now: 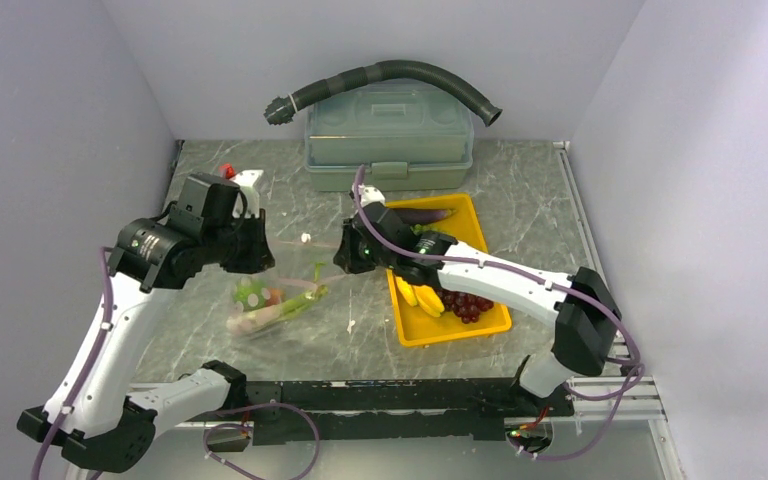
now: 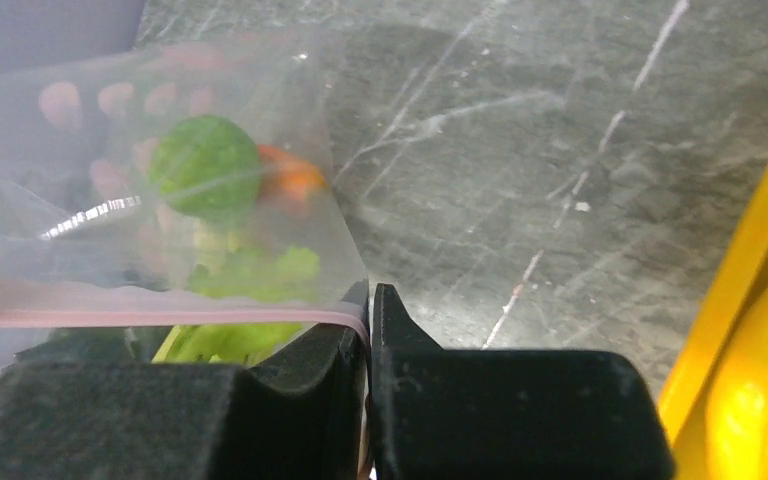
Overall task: Place the food in the zip-top bag and seal the zipper
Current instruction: Adjust the zipper food storage bag at the center of the board, then pick up the fake fruit from the bin.
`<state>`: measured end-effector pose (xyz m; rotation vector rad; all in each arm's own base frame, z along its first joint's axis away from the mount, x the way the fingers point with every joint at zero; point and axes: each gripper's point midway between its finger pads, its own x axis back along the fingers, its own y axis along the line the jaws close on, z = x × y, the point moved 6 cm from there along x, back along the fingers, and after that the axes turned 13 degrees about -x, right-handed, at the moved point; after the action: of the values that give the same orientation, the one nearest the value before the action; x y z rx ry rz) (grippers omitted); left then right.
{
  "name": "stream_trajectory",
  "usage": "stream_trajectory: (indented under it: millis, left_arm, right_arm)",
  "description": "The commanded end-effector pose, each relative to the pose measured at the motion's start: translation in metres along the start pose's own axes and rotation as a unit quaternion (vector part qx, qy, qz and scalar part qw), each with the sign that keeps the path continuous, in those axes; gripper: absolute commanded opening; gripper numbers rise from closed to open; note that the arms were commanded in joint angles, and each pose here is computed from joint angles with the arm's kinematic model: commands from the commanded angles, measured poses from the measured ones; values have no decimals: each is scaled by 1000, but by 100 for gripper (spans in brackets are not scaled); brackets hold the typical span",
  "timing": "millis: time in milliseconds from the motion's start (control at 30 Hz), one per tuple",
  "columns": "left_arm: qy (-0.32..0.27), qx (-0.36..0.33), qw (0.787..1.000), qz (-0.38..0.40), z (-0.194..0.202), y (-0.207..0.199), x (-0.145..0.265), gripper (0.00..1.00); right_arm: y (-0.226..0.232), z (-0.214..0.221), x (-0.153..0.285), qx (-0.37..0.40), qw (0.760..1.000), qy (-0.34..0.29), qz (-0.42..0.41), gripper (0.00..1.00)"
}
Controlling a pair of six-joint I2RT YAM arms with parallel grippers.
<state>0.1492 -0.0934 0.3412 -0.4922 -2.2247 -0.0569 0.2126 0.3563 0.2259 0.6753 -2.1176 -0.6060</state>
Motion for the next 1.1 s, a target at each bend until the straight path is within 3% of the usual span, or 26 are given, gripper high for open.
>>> stream_trajectory:
  millis: [0, 133, 200, 400, 567, 733, 1067]
  left_arm:
    - [-40, -4, 999, 8, -9, -1, -3, 0]
    - [-39, -1, 999, 18, -10, -3, -12, 0]
    - [-37, 0, 999, 23, -11, -4, -17, 0]
    - [-27, 2, 999, 28, -12, -5, -32, 0]
    - [-25, 1, 999, 32, -14, -6, -40, 0]
    - [-29, -3, 999, 38, -16, -7, -40, 0]
    - [-39, -7, 998, 46, -11, -8, -32, 0]
  right_arm:
    - [-37, -9, 12, -8, 997, -20, 71, 11]
    - [-29, -18, 31, 0, 998, -37, 52, 27]
    - [-23, -24, 41, 7, 998, -46, 43, 43]
    - [-11, -42, 81, 21, 996, -80, 17, 65]
    - [-11, -53, 123, 36, 993, -114, 15, 72]
    - [-33, -58, 155, 50, 985, -151, 70, 77]
    - [-89, -46, 179, 45, 966, -176, 187, 85]
